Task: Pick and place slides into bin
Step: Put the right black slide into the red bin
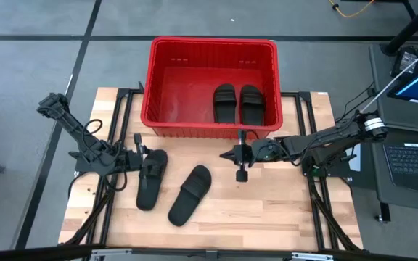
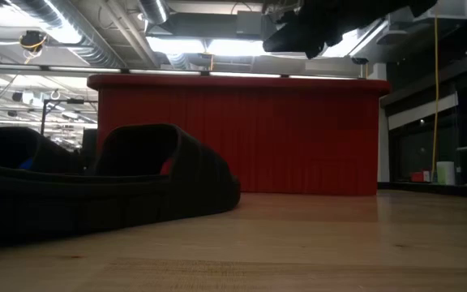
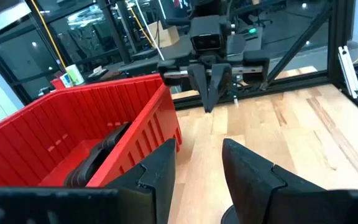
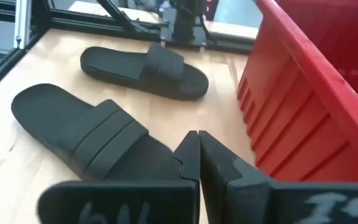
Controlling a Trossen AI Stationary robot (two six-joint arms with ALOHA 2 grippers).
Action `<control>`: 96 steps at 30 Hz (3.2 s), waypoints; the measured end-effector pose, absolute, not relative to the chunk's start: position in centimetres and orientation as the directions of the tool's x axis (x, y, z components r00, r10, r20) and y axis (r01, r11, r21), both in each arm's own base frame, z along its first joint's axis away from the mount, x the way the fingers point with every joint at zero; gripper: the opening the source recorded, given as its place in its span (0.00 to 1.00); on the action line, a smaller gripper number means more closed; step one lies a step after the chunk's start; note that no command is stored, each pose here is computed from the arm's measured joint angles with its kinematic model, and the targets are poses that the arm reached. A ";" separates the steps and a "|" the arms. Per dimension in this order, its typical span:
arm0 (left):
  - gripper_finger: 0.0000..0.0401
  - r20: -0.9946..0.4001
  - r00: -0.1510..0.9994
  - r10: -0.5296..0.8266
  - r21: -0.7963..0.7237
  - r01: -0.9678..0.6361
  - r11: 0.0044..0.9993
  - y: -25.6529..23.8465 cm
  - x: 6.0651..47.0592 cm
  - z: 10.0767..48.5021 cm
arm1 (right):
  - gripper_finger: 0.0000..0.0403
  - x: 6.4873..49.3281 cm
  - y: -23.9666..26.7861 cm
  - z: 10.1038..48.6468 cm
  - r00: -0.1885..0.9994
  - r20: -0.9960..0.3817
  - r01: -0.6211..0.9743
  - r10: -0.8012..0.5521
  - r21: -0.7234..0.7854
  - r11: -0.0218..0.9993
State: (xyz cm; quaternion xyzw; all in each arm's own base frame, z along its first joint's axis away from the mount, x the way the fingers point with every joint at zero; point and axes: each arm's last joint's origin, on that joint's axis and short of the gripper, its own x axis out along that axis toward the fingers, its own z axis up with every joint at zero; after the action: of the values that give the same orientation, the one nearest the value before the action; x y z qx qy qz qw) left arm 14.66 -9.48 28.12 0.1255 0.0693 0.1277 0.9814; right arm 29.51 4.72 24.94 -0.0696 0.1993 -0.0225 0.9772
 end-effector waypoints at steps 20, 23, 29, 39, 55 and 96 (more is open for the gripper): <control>0.01 -0.121 0.930 0.348 0.309 -0.298 0.903 -7.7 15.8 28.0 | 0.01 28.0 3.6 26.5 0.939 -0.342 -0.030 -0.028 -0.164 0.986; 0.01 -0.114 0.934 0.338 0.319 -0.288 0.903 -7.6 15.9 28.4 | 0.01 28.1 3.1 26.5 0.939 -0.341 -0.013 -0.044 -0.163 0.987; 0.01 -0.047 0.945 0.324 0.251 -0.303 0.919 -7.6 15.8 32.3 | 0.01 28.3 3.0 30.1 0.970 -0.238 0.020 -0.045 -0.106 0.994; 0.01 -0.186 0.940 0.285 0.220 -0.243 0.945 -7.9 15.8 36.3 | 0.01 26.6 2.6 37.0 0.945 -0.322 0.056 -0.056 -0.008 0.998; 0.10 -0.560 0.806 0.192 0.106 -0.161 0.981 -12.8 22.4 35.2 | 0.01 25.9 2.7 36.6 0.903 -0.427 0.014 -0.045 -0.076 0.997; 0.39 -0.804 0.532 0.266 0.423 0.197 0.884 -17.0 30.2 22.5 | 0.00 20.4 2.2 35.9 0.945 -0.326 -0.050 0.030 -0.054 0.997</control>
State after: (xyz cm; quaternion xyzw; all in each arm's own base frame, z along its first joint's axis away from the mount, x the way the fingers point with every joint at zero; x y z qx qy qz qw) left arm 30.18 -17.02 22.48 0.2397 0.4833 0.0206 0.8418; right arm 20.39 2.24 35.87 -0.0308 0.1648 0.0204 0.9856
